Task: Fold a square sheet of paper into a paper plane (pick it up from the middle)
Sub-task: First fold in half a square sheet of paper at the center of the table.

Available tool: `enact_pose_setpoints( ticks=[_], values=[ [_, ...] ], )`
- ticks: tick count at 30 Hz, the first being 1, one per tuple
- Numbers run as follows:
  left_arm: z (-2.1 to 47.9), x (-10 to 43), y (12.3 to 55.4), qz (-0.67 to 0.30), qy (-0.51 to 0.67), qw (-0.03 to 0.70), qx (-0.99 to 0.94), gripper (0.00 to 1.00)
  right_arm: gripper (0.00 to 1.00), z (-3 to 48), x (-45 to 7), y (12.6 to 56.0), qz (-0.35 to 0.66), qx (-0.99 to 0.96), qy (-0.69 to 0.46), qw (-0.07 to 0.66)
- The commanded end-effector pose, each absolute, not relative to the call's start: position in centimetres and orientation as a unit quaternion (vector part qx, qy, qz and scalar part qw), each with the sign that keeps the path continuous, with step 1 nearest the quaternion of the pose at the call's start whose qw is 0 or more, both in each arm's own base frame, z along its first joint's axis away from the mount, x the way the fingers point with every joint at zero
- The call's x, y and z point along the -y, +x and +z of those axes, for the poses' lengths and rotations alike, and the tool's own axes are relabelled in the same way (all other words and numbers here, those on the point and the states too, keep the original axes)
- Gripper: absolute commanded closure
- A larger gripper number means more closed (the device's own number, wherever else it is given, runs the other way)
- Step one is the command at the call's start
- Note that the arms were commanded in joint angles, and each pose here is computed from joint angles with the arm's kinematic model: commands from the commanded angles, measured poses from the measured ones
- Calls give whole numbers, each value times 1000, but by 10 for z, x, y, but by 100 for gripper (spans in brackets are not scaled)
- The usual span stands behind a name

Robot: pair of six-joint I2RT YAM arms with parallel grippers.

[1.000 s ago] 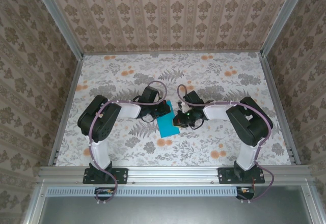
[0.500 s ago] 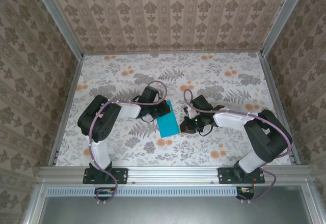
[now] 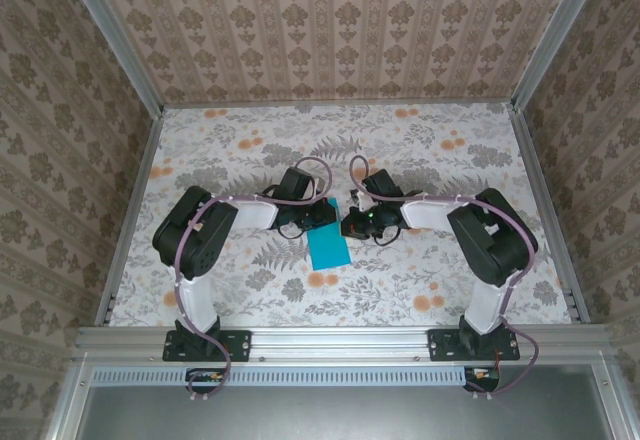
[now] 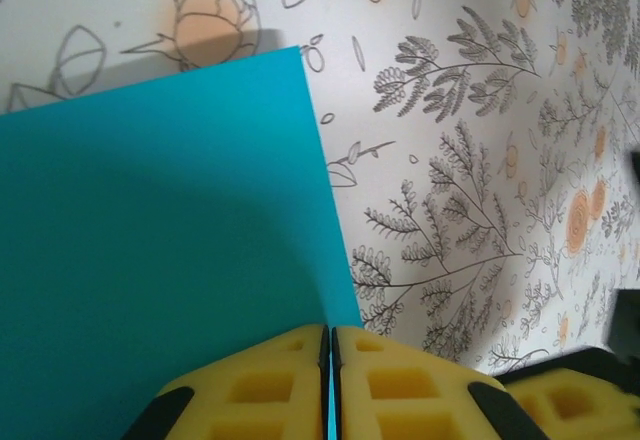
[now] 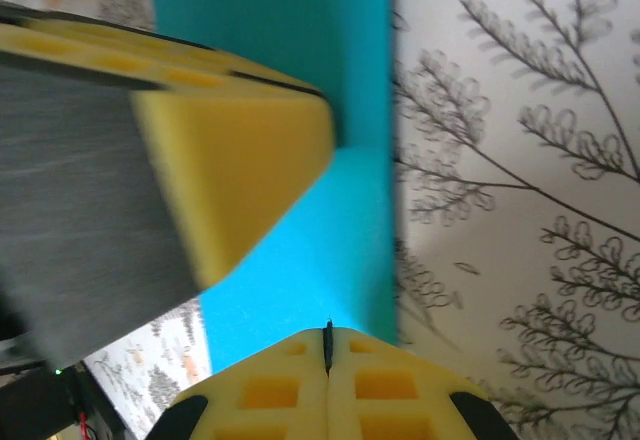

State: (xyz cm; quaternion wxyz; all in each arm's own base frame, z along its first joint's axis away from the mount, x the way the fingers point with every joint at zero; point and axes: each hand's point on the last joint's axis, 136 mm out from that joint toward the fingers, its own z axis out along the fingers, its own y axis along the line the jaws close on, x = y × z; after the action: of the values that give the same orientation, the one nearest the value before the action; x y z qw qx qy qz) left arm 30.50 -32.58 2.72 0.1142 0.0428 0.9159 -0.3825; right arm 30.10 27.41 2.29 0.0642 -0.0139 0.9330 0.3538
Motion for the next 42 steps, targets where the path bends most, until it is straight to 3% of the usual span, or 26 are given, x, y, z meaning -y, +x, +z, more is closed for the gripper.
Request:
enact_pose_setpoints(
  ticks=[1, 12, 28, 42],
  values=[
    [59, 340, 309, -409, 85, 139, -898, 89, 100, 19, -277, 303, 357, -932, -7, 54],
    [35, 344, 313, -381, 89, 107, -914, 99, 100, -2, -268, 292, 331, -943, 1, 24],
    [2, 323, 320, -348, 76, 98, -929, 100, 100, -18, -252, 265, 300, -954, -3, -23],
    [1, 304, 353, -330, 76, 115, -934, 100, 100, -40, -231, 225, 273, -959, -12, -74]
  ],
)
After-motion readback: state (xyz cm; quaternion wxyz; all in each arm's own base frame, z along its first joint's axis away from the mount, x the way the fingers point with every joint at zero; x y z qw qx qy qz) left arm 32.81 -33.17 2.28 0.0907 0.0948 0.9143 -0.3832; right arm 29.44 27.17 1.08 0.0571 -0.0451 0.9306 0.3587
